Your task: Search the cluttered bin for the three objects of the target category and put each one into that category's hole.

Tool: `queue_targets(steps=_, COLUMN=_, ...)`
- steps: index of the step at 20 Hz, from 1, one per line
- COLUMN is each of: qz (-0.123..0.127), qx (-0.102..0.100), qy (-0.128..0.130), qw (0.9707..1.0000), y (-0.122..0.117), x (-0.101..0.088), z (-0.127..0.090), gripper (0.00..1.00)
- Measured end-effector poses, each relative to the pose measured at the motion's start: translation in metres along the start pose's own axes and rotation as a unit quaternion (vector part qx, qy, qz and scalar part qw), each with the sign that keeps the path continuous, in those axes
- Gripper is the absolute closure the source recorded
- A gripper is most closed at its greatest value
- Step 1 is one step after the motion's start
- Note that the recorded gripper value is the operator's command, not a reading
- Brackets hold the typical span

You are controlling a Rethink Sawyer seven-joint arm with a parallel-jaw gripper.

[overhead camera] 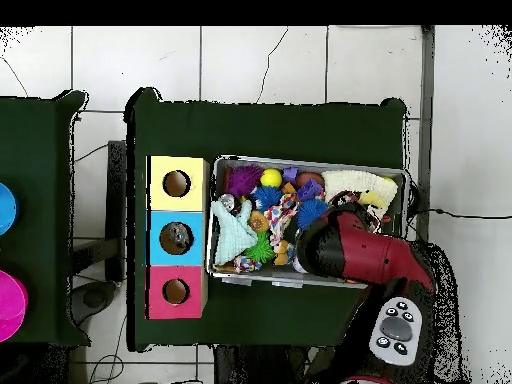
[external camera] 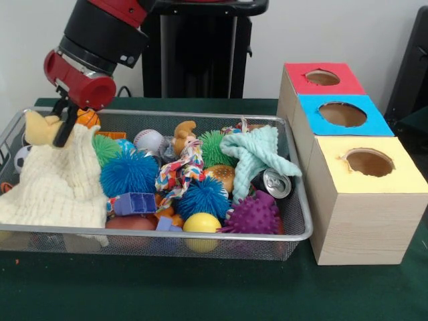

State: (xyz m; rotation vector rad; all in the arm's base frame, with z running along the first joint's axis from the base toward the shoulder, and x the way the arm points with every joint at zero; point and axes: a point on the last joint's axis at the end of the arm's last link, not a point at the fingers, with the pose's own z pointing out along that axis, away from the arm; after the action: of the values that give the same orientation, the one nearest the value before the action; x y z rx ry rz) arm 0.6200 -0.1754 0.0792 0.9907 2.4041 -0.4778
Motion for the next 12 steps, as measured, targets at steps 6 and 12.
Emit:
queue_targets(steps=6, qz=-0.014, qx=-0.013, qy=-0.003, qw=0.9998, y=0.024, x=0.005, z=-0.017, gripper=0.00)
queue_targets(steps=12, qz=-0.022, qx=-0.013, qy=-0.001, qw=0.9997, y=0.032, x=0.010, z=-0.022, gripper=0.00)
